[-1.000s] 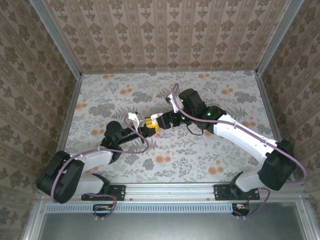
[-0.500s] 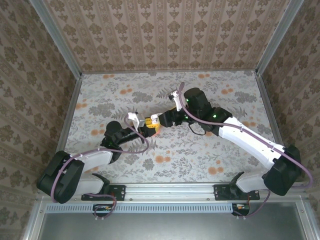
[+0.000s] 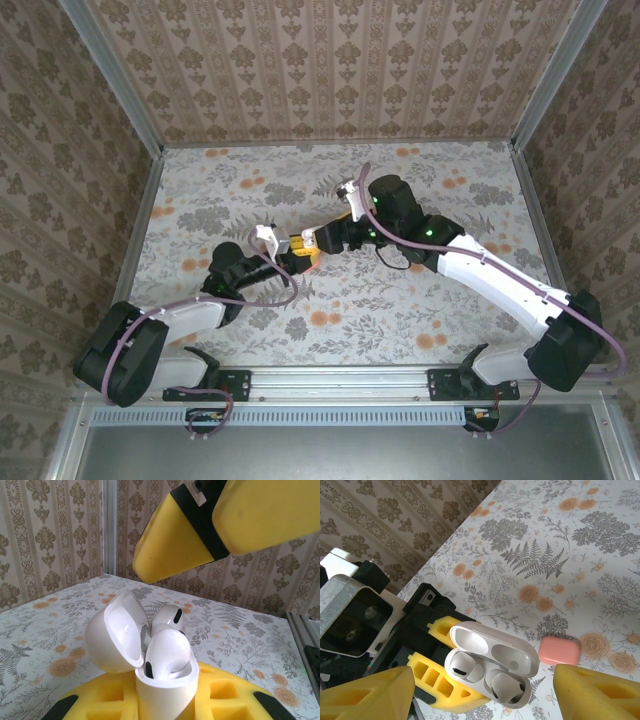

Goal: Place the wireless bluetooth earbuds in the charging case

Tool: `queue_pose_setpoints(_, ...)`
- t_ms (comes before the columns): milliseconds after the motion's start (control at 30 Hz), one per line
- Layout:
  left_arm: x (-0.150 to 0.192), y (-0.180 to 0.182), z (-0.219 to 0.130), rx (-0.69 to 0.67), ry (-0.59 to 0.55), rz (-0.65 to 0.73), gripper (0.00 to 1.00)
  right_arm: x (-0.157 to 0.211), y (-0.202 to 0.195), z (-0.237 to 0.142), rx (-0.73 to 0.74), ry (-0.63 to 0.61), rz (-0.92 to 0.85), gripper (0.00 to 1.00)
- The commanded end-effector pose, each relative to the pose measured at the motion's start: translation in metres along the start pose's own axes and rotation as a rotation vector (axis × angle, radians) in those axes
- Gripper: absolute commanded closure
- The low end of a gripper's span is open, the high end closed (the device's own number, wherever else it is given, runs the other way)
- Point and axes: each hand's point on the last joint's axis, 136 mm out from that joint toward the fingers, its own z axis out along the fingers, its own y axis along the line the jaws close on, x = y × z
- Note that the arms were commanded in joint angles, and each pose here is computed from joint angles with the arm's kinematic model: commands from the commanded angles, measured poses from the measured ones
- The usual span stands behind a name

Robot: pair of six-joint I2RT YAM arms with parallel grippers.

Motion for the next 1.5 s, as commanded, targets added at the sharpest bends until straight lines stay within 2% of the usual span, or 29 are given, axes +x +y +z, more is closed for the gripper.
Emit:
queue_pose_setpoints(0,-0.020,-0.002,0.005,0.017,-0.050,0.025,0.88,0.006,0.001,0.008,-0.030,0.020,0.015,0.25)
queue_pose_setpoints(300,-0.022,-0.003,0.006,0.021,-0.053,0.023,0.88,0.013,-0.009,0.020,-0.004,0.057,0.039,0.24)
queue_pose_setpoints(533,-0.020,-0.003,0.005,0.018,-0.047,0.020,0.88,0.009,-0.025,0.008,0.065,0.037,0.099,0.25)
queue_pose_setpoints(700,-0.019,-0.004,0.004,0.017,-0.044,0.018,0.88,0.000,-0.005,-0.014,0.019,0.001,0.101,0.34)
queue_pose_setpoints(900,-0.017,-0.003,0.005,0.013,-0.040,0.016,0.88,0.012,0.007,-0.009,0.020,0.048,0.131,0.41)
queue_pose_setpoints(1100,-0.017,-0.004,0.007,0.024,-0.038,0.013,0.88,0.018,-0.007,-0.001,0.098,0.059,0.167,0.38)
queue_pose_setpoints(1467,-0.017,-0.003,0.006,0.016,-0.039,0.011,0.88,0.009,0.003,0.007,0.045,0.044,0.157,0.32)
